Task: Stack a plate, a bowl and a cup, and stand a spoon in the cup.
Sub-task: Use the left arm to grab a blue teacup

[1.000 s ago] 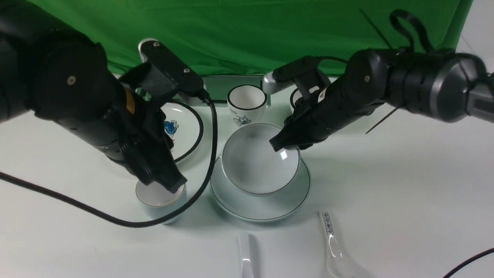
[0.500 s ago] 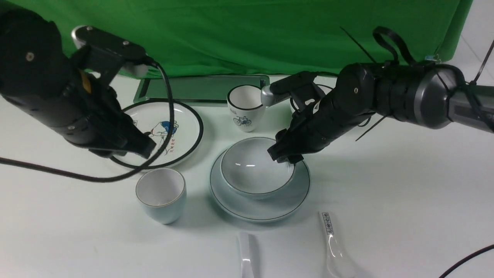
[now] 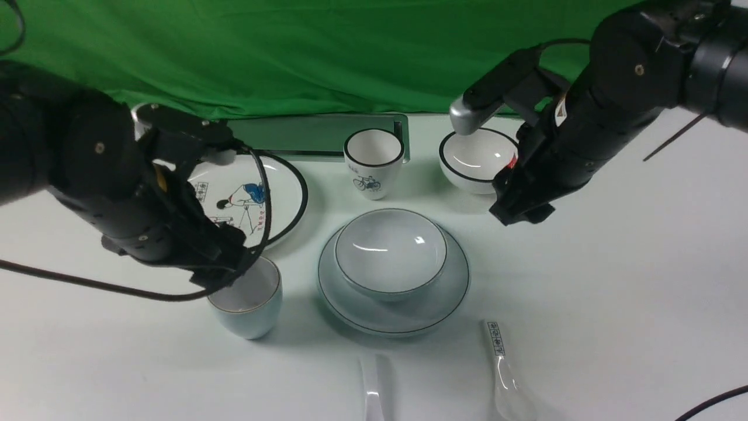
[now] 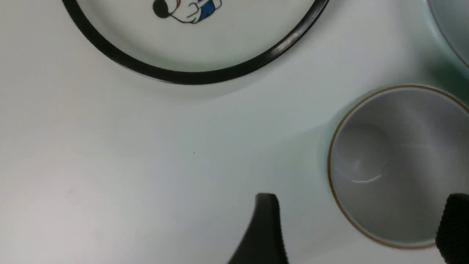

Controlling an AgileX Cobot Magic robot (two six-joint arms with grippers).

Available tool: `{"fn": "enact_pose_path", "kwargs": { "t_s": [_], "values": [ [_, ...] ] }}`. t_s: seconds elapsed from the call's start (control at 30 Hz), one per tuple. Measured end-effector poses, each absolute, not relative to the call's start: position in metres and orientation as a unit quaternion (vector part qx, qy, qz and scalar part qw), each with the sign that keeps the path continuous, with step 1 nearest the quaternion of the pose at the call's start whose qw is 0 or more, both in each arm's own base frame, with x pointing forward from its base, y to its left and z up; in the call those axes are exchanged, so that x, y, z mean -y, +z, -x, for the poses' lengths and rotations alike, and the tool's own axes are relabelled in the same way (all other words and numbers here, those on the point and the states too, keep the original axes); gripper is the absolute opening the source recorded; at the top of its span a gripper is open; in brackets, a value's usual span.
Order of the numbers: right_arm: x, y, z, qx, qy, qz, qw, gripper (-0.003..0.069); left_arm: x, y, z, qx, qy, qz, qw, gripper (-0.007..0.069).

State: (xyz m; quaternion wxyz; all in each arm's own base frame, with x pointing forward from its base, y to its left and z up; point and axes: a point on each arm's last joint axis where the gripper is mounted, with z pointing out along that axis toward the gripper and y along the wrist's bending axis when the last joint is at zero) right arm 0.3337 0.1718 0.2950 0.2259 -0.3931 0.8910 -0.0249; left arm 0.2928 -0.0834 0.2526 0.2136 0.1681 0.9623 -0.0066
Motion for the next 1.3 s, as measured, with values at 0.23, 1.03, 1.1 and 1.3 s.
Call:
{"fn": "enact_pose_path", "kwargs": {
  "t_s": [0.23,1.03,1.1,1.3],
  "values": [
    [-0.167,0.301,-0.328,-0.895,-0.032,0.390,0.215,0.0348,0.090,0.211,-0.311,-0.970,-0.005,-0.174,0.170,0.0288],
    [-0.147,0.340,-0.309,-0.888,-0.075,0.380,0.250,0.0286,0.147,0.289,-0.348,-0.941,-0.022,-0.291,0.170,-0.0038],
    [-0.147,0.343,-0.307,-0.888,-0.075,0.377,0.253,0.0286,0.140,0.288,-0.345,-0.944,-0.014,-0.288,0.157,-0.0038],
    [-0.147,0.343,-0.307,-0.890,-0.072,0.371,0.256,0.0286,0.116,0.286,-0.312,-0.952,-0.011,-0.271,0.140,-0.0038]
  ]
}}
